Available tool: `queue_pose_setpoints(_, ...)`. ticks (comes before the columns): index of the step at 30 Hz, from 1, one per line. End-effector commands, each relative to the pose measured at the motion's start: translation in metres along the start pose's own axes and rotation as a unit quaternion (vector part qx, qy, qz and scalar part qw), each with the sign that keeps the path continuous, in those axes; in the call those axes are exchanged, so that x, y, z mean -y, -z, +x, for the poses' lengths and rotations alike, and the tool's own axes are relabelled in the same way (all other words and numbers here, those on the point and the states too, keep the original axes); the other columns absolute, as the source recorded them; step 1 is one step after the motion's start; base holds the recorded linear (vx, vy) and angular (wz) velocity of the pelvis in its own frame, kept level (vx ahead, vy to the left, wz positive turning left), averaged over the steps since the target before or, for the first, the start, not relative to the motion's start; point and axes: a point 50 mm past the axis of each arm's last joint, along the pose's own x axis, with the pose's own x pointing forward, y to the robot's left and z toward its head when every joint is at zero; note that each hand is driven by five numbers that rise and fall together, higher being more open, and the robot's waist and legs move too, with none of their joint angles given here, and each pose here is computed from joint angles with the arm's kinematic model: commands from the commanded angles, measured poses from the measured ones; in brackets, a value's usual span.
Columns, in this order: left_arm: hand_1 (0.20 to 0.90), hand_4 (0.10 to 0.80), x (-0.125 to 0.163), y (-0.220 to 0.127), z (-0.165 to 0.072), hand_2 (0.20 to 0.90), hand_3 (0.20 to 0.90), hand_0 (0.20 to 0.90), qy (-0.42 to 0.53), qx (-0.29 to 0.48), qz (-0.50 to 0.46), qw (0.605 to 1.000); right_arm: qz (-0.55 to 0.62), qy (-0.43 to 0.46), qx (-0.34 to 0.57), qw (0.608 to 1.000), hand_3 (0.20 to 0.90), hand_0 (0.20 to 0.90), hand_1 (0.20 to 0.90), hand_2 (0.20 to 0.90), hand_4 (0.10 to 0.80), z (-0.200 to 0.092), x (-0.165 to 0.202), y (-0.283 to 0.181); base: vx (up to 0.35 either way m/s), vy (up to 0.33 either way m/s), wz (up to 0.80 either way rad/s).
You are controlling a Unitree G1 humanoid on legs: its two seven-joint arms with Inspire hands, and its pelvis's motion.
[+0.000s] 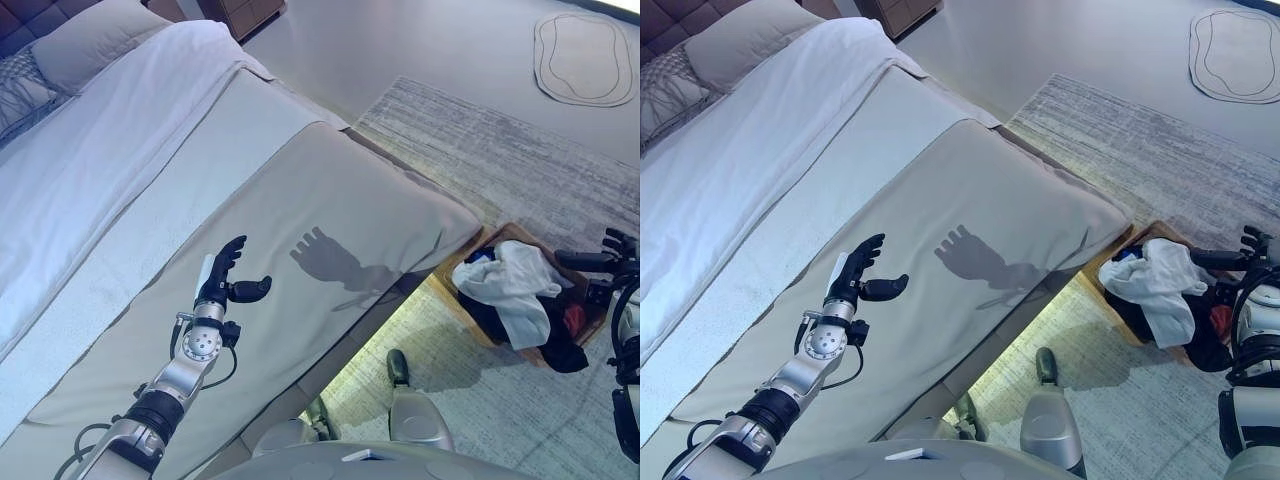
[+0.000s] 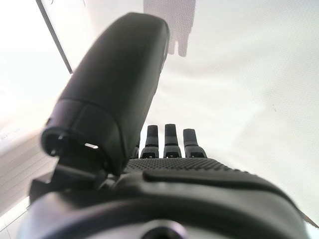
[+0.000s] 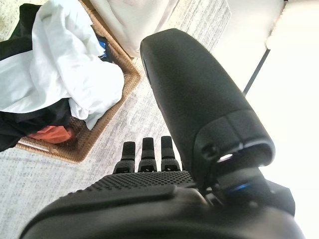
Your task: Pick up the clothes from the bed and place them into the basket
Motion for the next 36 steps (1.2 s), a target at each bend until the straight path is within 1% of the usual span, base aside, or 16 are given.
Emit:
queue_pose_setpoints(1,0.9,0.8,-0.019,-0.029,0.012,0.9,0.9,0.9,-0.029,0.08,0.005,0.996,-0.005,0.03,0.084,0.996,0.9,0.9,0.9,0.9,0.8,0.003,0.014,-0.045,0.0,0.0,0.0)
queue_pose_setpoints(7,0.9,0.8,-0.019,-0.028,0.013,0.9,0.9,0.9,-0.03,0.077,0.009,0.997,-0.042,0.017,0.081,0.996,0.9,0.9,0.9,0.9,0.8,0.003,0.004,-0.04,0.0,0.0,0.0)
queue_pose_setpoints(11,0.9,0.8,-0.015,-0.026,0.014,0.9,0.9,0.9,-0.027,0.068,0.012,0.997,-0.073,0.004,0.098,0.993,0.9,0.9,0.9,0.9,0.8,0.0,-0.018,-0.04,0.001,-0.003,0.01)
queue_pose_setpoints(14,0.9,0.8,-0.009,-0.021,0.012,0.9,0.9,0.9,-0.025,0.058,0.015,0.998,-0.088,-0.008,0.136,0.987,0.9,0.9,0.9,0.9,0.8,-0.006,-0.046,-0.046,0.027,-0.01,0.03)
queue_pose_setpoints(17,0.9,0.8,-0.004,-0.013,0.01,0.9,0.9,0.9,-0.03,0.043,0.015,0.999,-0.112,-0.024,0.19,0.975,0.9,0.9,0.9,0.9,0.8,-0.024,-0.09,-0.053,0.0,-0.006,0.04)
queue_pose_setpoints(21,0.9,0.8,0.003,-0.001,0.004,0.9,0.9,0.9,-0.038,0.026,0.012,0.999,-0.134,-0.04,0.245,0.959,0.9,0.9,0.9,0.9,0.8,-0.047,-0.125,-0.05,0.007,0.024,0.11)
queue_pose_setpoints(25,0.9,0.8,0.007,0.009,-0.004,0.9,0.9,0.9,-0.038,0.02,0.023,0.999,-0.149,-0.062,0.27,0.949,0.9,0.9,0.9,0.9,0.8,-0.064,-0.147,-0.037,0.026,0.026,0.17)
queue_pose_setpoints(29,0.9,0.8,0.013,0.022,-0.012,0.9,0.9,0.9,-0.04,-0.002,0.017,0.999,-0.216,-0.085,0.303,0.924,0.9,0.9,0.9,0.9,0.8,-0.083,-0.167,-0.019,0.047,0.035,0.25)
queue_pose_setpoints(30,0.9,0.8,0.013,0.022,-0.012,0.9,0.9,0.9,-0.04,-0.002,0.017,0.999,-0.216,-0.085,0.303,0.924,0.9,0.9,0.9,0.9,0.8,-0.083,-0.167,-0.019,0.068,0.03,0.19)
queue_pose_setpoints(32,0.9,0.8,0.016,0.03,-0.017,0.9,0.9,0.9,-0.036,-0.018,0.015,0.999,-0.251,-0.1,0.316,0.91,0.9,0.9,0.9,0.9,0.8,-0.094,-0.177,-0.002,0.069,0.021,0.24)
queue_pose_setpoints(36,0.9,0.8,0.016,0.037,-0.022,0.9,0.9,0.9,-0.029,-0.031,0.013,0.999,-0.271,-0.124,0.317,0.9,0.9,0.9,0.9,0.9,0.8,-0.109,-0.189,0.015,0.05,0.013,0.21)
